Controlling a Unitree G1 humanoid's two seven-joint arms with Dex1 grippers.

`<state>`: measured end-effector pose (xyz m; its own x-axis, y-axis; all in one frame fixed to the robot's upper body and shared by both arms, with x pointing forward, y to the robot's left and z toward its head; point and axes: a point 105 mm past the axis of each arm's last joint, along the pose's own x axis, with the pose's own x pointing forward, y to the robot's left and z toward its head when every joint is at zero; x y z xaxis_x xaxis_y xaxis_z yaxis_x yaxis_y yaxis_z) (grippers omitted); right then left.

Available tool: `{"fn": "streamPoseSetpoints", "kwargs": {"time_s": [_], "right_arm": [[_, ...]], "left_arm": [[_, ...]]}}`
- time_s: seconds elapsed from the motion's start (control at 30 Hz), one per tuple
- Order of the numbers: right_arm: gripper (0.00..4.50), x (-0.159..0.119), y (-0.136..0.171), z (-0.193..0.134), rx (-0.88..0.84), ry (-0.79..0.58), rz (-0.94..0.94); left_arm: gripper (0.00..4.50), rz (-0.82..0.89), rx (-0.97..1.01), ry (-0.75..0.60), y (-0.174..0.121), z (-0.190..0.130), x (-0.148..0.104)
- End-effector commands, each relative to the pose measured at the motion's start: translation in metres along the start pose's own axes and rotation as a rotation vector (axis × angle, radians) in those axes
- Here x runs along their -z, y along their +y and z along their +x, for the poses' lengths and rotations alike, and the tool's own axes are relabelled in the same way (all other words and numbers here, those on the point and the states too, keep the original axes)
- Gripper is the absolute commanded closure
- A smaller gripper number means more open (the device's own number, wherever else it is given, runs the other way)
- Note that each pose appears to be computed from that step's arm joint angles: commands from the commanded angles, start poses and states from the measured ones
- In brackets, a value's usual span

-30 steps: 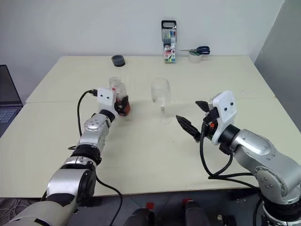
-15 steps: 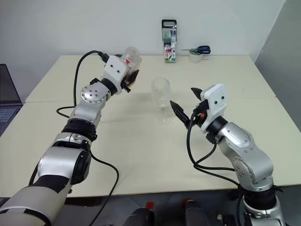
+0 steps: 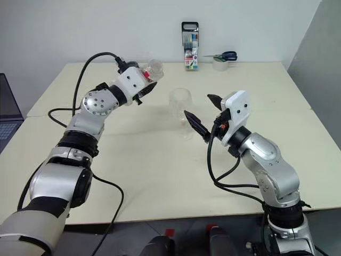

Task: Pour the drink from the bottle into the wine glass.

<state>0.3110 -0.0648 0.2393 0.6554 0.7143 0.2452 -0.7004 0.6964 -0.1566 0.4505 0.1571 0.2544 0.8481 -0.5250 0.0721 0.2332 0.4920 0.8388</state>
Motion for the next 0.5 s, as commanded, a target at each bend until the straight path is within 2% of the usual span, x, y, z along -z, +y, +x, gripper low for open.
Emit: {"fn": "streamPoseSetpoints", "kwargs": {"time_s": [0.03,0.5], "right_arm": [[0.00,-0.014,0.008,0.006,-0.042,-0.060,-0.034],[0.00,-0.021,0.012,0.011,-0.063,-0.098,-0.019]], "left_arm": [[2.81,0.096,-0.038,-0.064,0.018,-0.001,-0.020],[2.81,0.211,-0.032,-0.081,0.024,0.004,-0.034]]}}
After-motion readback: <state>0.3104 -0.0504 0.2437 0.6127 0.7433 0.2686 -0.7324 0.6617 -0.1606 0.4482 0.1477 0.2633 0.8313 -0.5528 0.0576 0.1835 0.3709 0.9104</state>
